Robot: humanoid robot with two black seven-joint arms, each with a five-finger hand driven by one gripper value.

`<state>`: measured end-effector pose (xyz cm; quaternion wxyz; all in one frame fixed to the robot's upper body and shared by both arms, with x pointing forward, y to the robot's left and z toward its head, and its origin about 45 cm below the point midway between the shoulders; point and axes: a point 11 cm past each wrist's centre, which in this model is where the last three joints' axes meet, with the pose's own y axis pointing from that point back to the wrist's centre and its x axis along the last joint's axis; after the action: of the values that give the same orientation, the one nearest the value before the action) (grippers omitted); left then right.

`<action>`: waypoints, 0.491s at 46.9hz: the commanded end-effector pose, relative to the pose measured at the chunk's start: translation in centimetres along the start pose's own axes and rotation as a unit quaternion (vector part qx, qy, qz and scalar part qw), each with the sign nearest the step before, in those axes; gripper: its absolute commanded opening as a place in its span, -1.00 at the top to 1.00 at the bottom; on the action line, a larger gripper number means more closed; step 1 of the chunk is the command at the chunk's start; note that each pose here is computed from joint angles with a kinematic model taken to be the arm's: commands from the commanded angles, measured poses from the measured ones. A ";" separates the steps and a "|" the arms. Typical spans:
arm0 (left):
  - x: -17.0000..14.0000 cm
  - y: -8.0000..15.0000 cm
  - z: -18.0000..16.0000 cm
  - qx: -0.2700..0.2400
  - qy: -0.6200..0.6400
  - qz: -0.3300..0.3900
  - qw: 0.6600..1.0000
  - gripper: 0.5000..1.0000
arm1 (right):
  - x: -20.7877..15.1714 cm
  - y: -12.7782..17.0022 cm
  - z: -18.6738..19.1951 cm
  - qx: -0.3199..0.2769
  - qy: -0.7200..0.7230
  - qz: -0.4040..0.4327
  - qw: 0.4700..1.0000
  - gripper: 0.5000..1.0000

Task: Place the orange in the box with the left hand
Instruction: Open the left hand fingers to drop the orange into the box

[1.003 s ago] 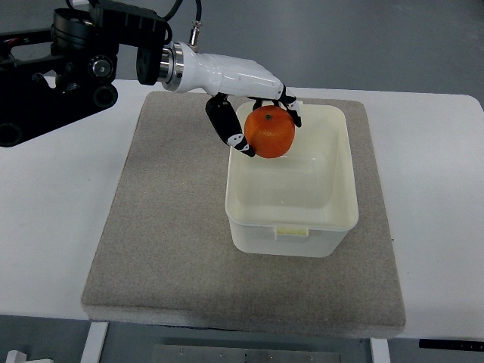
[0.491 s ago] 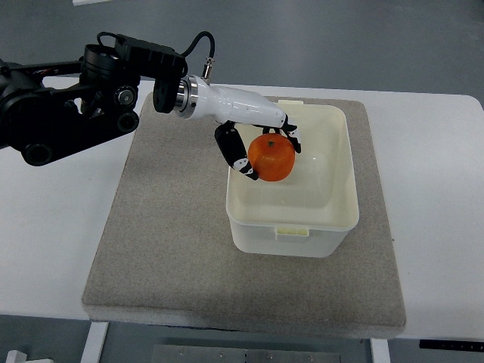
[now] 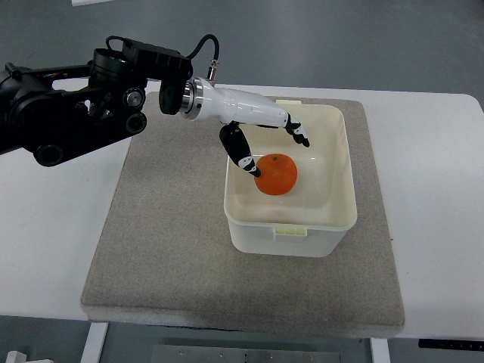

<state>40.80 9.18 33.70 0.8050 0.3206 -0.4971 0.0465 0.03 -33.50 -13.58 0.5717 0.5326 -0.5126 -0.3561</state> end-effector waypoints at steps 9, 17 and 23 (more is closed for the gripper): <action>0.8 0.5 0.1 -0.015 0.041 0.022 0.999 -0.96 | 0.0 0.0 0.0 0.000 0.000 0.000 1.000 -0.78; 2.3 2.1 -1.7 -0.032 0.174 0.071 0.982 -0.96 | 0.0 0.0 0.0 0.000 0.000 0.000 1.000 -0.78; 2.5 3.2 -3.7 -0.032 0.249 0.100 0.963 -0.96 | 0.0 0.0 0.0 0.000 0.000 0.000 1.000 -0.78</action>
<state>42.99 11.93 36.19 0.8961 0.2319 -0.3409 0.1641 0.05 -33.51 -13.58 0.5717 0.5325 -0.5128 -0.3558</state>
